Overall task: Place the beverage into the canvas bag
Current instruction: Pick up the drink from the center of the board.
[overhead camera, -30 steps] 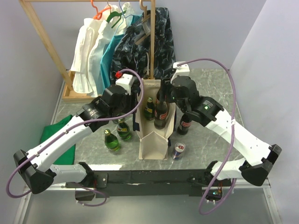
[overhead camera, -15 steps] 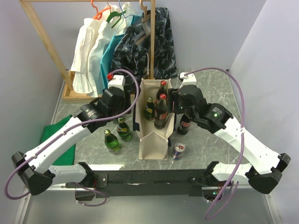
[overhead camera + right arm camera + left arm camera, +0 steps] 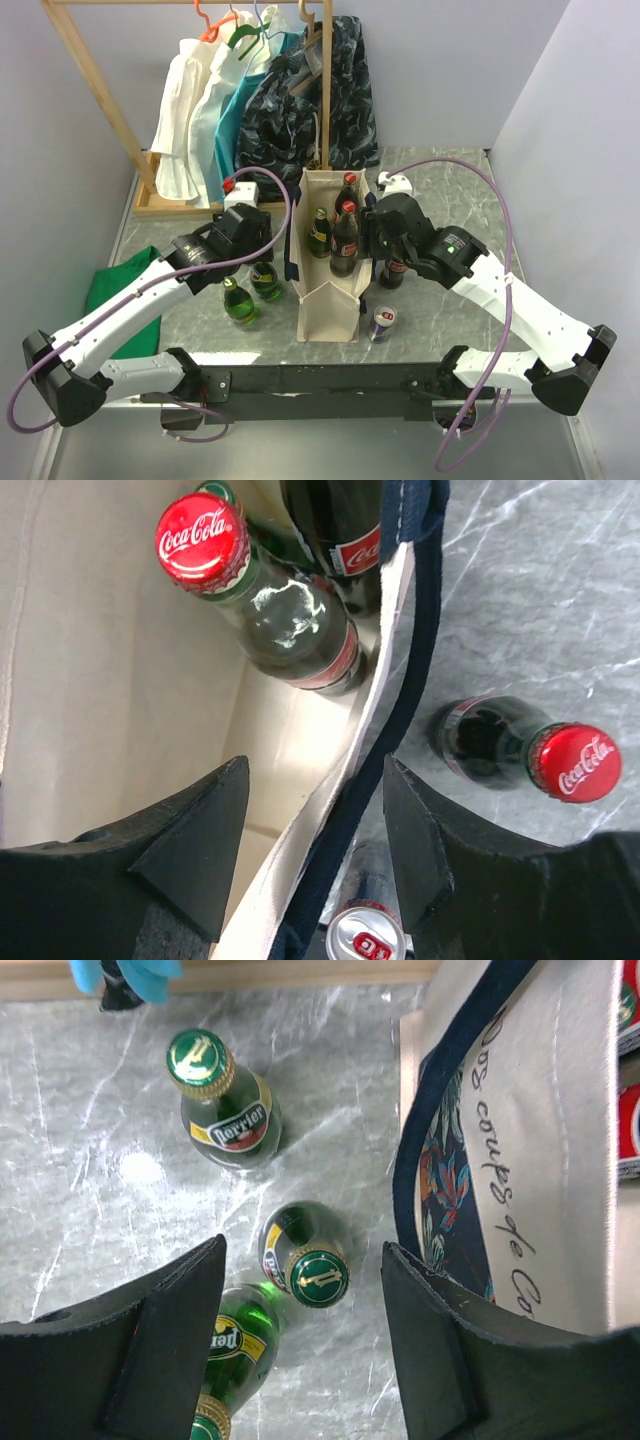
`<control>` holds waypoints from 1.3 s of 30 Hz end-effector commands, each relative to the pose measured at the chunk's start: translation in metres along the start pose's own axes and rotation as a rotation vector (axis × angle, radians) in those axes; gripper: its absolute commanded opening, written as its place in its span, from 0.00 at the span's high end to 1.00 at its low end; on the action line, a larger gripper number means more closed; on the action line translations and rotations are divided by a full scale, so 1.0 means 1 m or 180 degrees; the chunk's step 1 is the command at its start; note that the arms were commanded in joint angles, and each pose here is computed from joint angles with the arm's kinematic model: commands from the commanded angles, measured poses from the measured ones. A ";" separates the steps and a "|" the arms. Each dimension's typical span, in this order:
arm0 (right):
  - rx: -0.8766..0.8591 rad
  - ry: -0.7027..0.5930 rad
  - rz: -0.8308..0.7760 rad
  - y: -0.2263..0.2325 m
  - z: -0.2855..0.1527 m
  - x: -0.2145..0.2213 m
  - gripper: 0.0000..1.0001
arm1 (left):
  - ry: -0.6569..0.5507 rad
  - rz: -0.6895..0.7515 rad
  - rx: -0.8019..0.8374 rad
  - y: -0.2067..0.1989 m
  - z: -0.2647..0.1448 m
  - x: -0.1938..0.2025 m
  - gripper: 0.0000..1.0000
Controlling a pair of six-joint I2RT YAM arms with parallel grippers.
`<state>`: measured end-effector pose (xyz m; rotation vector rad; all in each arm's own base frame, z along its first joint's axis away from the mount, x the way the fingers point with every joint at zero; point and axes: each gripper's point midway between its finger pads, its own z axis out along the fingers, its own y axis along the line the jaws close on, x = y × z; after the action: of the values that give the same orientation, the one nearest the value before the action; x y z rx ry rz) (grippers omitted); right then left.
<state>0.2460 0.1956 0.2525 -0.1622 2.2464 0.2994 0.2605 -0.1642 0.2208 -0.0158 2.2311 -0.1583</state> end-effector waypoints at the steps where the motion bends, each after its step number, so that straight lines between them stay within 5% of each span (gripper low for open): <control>1: -0.0091 0.0005 0.0079 0.004 -0.005 0.004 0.38 | 0.0112 -0.0078 0.0100 -0.007 0.004 0.009 0.31; 28: -0.0042 0.0050 0.0044 0.003 0.001 0.010 0.38 | 0.0464 0.0082 0.0078 -0.012 0.028 0.042 0.52; 31: -0.0042 0.0060 0.0040 0.003 0.002 0.011 0.38 | 0.0484 0.0105 0.0060 -0.011 0.029 0.044 0.60; 36: -0.0042 0.0050 0.0039 0.004 0.002 0.010 0.38 | 0.0442 0.0129 0.0011 -0.012 0.029 0.037 0.98; 39: -0.0041 0.0045 0.0039 0.004 0.003 0.009 0.38 | 0.0434 0.0157 -0.0023 -0.013 0.030 0.031 0.99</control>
<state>0.2397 0.1982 0.2400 -0.1692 2.2833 0.3109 0.2570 -0.1785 0.1726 0.0442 2.3772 -0.1412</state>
